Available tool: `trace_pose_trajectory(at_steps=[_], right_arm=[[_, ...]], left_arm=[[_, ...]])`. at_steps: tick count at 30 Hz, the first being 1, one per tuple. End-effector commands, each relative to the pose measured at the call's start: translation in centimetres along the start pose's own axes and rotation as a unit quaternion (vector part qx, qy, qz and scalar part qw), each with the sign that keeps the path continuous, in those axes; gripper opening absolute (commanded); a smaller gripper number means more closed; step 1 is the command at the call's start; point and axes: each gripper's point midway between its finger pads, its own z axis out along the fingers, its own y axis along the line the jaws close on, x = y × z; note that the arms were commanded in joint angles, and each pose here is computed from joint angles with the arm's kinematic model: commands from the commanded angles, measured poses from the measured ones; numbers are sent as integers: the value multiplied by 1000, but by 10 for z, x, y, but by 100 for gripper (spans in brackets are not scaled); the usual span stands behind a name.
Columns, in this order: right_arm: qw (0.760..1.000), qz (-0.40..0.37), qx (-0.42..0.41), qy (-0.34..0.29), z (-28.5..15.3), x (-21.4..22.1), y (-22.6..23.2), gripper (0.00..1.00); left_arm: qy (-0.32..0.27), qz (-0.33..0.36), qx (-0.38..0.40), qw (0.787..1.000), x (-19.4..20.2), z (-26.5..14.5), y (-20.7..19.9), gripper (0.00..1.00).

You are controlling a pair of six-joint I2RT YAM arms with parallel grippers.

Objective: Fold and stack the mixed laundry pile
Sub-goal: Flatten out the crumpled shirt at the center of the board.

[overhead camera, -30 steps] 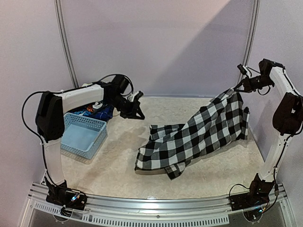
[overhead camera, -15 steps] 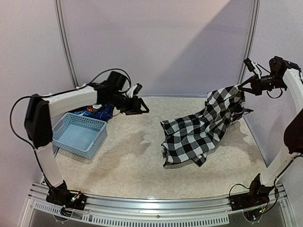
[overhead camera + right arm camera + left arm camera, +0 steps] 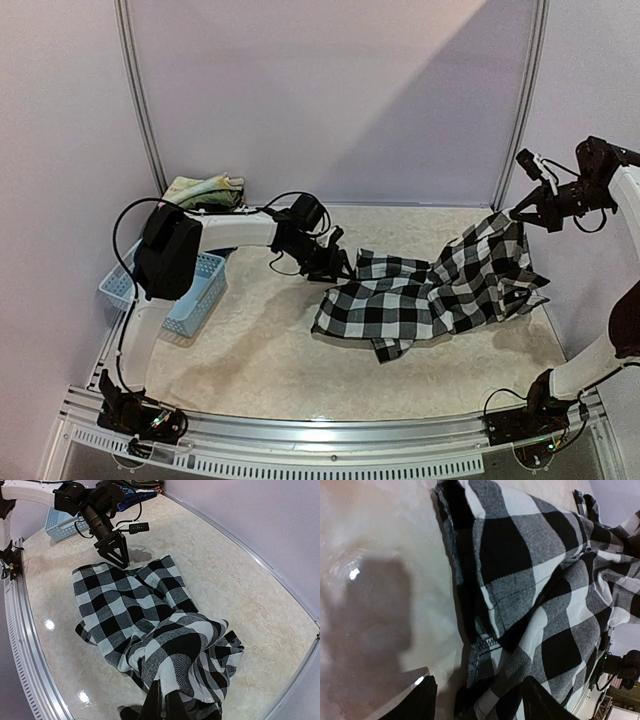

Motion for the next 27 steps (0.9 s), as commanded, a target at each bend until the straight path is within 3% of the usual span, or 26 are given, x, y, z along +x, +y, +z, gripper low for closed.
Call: trace_pose_trajectory(at_steps=[1,5,7,10,15,18,24,27], right_arm=[[997,49,-57,12,5,12,21,0],[996,62,-69,7,10,12,18,0],[995,66,-70,5,12,13,16,0],[995,69,-68,2,15,14,13,0],[994,90,-58,-5,25,13,-6,0],[994,97,-51,-10,26,5,-18,0],[997,62,23,-37,8,-28,-48,0],[994,45,70,-68,-7,-50,-57,0]], left_arm=[[-20,-4,5,1000,-16,21,0,60],[-43,5,12,999,-40,37,-1,59],[-45,3,26,999,-48,46,-4,53],[-46,0,44,998,-56,55,-7,37],[-79,0,72,994,-78,38,-15,1],[-114,10,70,991,-99,0,-18,0],[-242,22,58,968,-147,-147,-18,0],[-285,44,46,956,-152,-213,-28,0]])
